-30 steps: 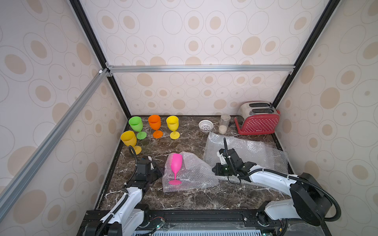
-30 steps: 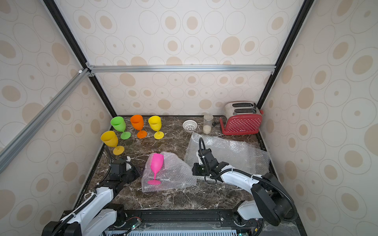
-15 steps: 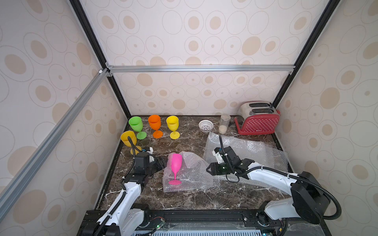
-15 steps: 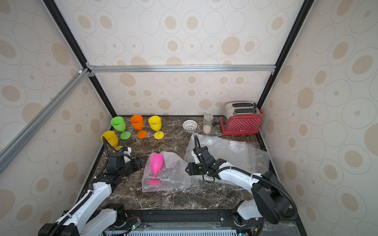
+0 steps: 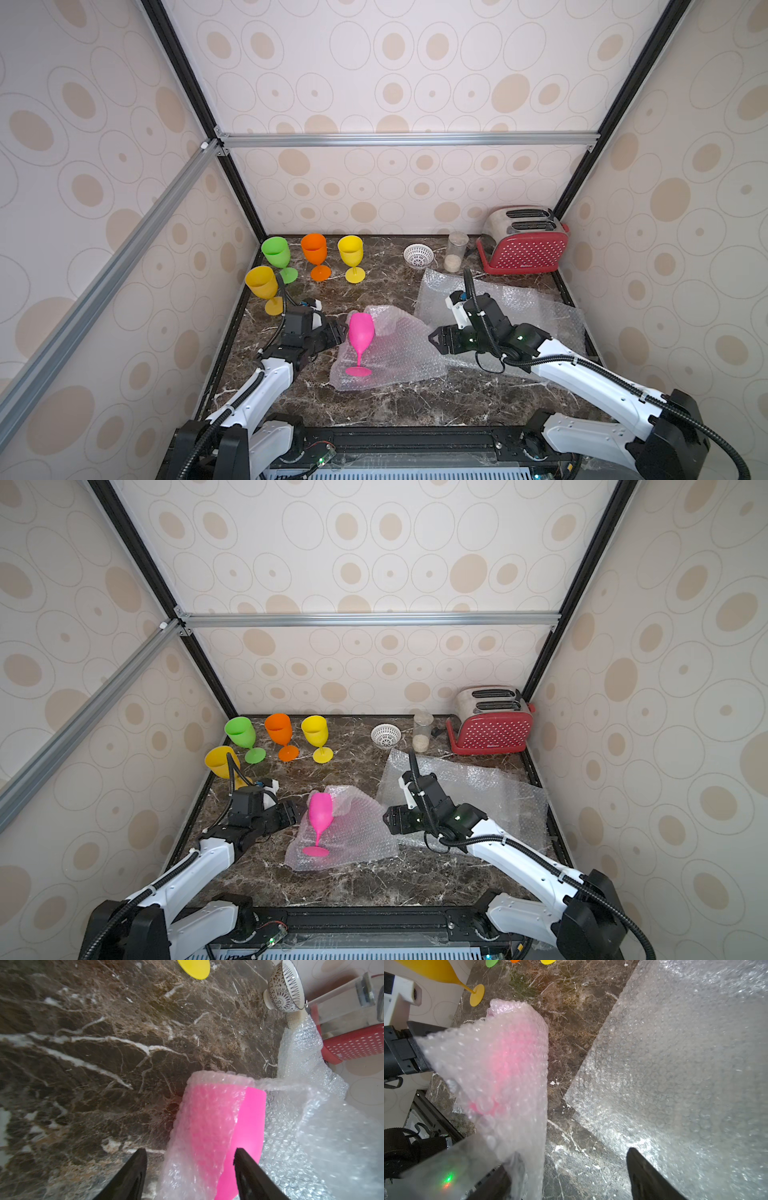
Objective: Unpack wine glasses from bubble wrap
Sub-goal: Unwrap the bubble wrap at the center of the board.
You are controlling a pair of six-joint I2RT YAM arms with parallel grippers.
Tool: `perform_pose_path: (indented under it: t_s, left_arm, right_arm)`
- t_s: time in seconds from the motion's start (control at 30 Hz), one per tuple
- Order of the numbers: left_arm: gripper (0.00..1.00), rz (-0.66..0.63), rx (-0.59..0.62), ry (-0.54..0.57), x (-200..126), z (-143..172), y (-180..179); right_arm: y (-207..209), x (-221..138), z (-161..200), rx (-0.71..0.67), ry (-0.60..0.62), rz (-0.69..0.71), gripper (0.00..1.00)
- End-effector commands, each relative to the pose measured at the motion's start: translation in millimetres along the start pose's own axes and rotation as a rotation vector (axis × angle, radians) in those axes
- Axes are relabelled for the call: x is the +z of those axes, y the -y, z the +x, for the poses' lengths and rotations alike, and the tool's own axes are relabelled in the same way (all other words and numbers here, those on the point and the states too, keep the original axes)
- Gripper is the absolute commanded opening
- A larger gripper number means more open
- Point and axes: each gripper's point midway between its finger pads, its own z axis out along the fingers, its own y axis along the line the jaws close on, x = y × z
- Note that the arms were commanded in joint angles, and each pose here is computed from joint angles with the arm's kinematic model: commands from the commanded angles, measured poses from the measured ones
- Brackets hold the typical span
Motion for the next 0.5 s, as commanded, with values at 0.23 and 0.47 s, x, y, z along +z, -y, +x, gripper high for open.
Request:
perform_pose_path:
  t_s: [0.23, 0.47]
  left_arm:
    - [0.59, -0.096, 0.085, -0.033, 26, 10, -6]
    - [0.25, -0.144, 0.082, -0.008, 23, 9, -16]
  right_arm:
    - [0, 6, 4, 0.034, -0.04, -0.034, 0.8]
    - [24, 20, 24, 0.097, -0.068, -0.001, 0.8]
